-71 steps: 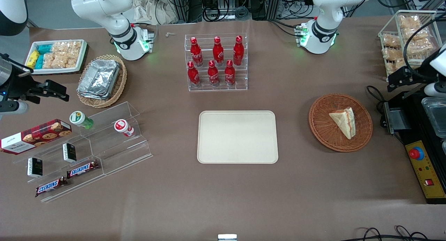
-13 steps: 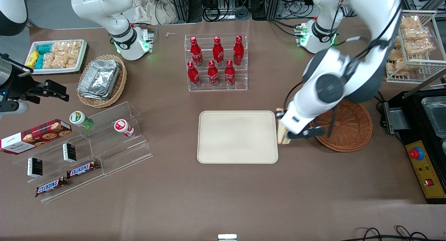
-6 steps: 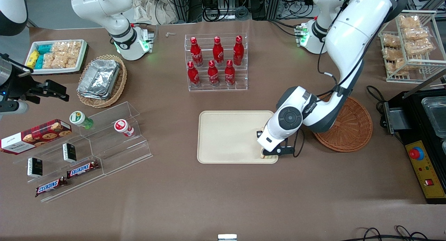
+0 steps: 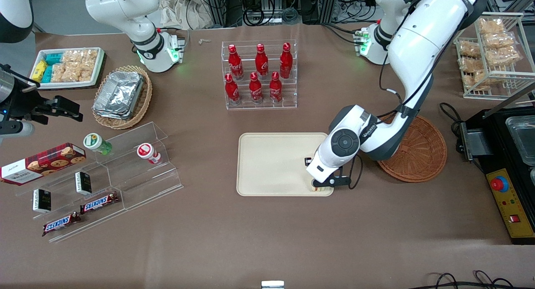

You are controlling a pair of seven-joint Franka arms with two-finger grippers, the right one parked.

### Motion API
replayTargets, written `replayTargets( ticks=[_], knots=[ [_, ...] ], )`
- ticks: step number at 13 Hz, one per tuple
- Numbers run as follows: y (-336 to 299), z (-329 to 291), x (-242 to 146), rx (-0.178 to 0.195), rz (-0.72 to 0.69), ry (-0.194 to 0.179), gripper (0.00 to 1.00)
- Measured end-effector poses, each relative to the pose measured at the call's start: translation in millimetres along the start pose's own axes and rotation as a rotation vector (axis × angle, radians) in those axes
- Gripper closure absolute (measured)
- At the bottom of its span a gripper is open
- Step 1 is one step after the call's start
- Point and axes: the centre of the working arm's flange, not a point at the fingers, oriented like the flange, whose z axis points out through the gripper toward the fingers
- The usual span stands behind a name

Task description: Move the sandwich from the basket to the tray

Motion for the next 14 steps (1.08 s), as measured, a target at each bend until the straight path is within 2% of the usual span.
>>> replayTargets(
  ticks=[3, 6, 7, 8, 9, 12, 14],
  knots=[
    [-8, -67, 11, -0.003, -0.071, 0.075, 0.01],
    [-67, -173, 19, 0.04, -0.175, 0.151, 0.0],
    [-95, -201, 20, 0.056, -0.182, 0.159, 0.0],
    [-125, -223, 21, 0.059, -0.162, 0.145, 0.0],
    [-155, -241, 21, 0.052, -0.131, 0.128, 0.0],
    [-249, -278, 25, 0.032, -0.042, 0.134, 0.0],
    [-299, -290, 20, 0.04, 0.067, 0.135, 0.0]
  ],
)
